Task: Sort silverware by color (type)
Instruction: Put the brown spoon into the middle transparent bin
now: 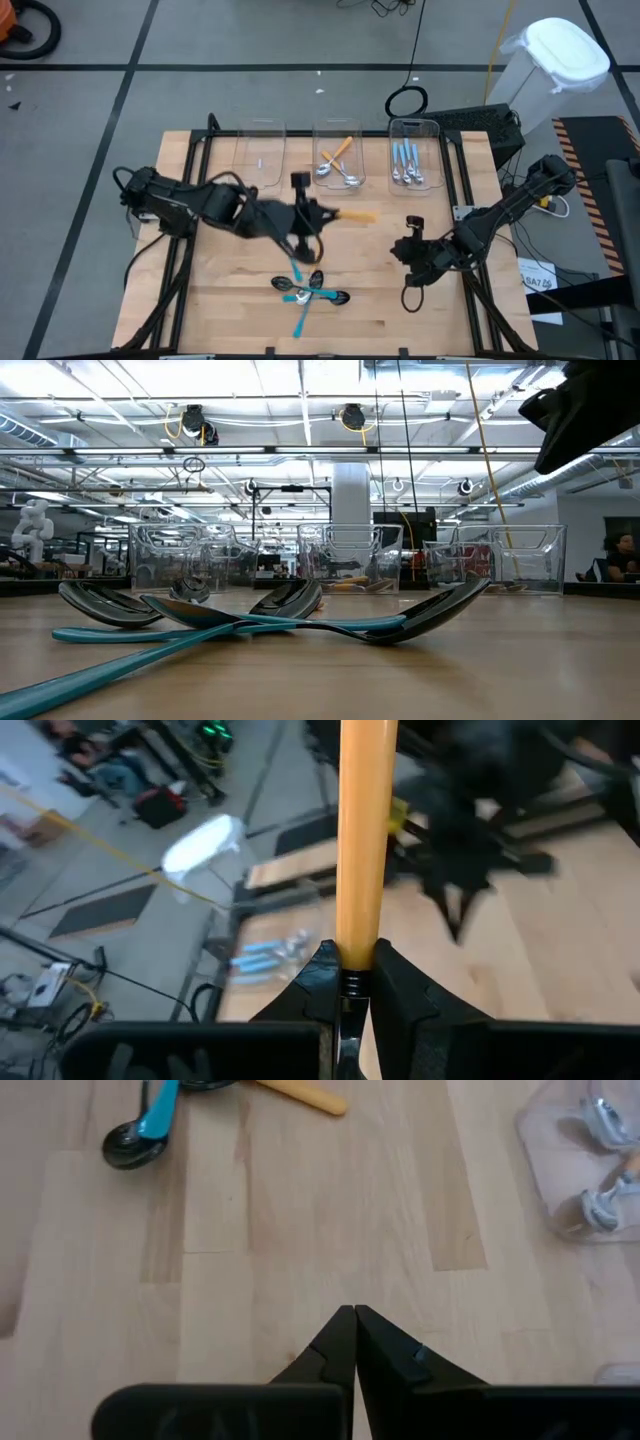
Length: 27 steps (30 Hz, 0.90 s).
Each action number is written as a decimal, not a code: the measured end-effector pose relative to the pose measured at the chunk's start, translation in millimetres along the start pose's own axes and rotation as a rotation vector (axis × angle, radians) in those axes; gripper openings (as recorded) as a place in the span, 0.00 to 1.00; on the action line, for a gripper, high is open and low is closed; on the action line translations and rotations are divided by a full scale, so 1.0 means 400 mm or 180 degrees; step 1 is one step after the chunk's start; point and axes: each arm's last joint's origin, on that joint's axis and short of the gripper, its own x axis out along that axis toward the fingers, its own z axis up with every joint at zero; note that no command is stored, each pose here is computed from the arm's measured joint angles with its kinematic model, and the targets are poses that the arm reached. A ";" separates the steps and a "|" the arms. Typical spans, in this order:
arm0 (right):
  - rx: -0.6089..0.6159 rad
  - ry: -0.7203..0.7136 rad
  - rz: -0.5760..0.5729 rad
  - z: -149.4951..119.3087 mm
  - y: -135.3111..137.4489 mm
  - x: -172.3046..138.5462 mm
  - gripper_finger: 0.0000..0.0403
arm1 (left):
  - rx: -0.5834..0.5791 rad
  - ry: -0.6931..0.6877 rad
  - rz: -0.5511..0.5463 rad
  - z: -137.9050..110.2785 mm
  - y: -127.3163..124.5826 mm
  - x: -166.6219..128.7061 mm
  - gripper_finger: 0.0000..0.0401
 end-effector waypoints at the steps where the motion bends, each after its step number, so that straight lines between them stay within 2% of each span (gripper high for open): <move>1: -0.0004 0.0004 0.0009 -0.002 0.003 -0.002 0.01 | -0.0046 -0.0031 0.0047 0.002 0.015 0.001 0.07; 15: 0.0092 0.0009 -0.0070 -0.028 0.024 -0.020 0.01 | -0.0496 -0.0205 0.0478 -0.011 0.177 0.045 0.07; 19: 0.0094 0.0001 -0.0046 -0.032 0.029 -0.023 0.01 | -0.0570 -0.0272 0.0441 -0.018 0.216 0.057 0.07; 27: 0.0097 -0.0025 -0.0045 -0.035 0.034 -0.027 0.01 | -0.0779 -0.0297 0.0592 -0.042 0.297 0.079 0.07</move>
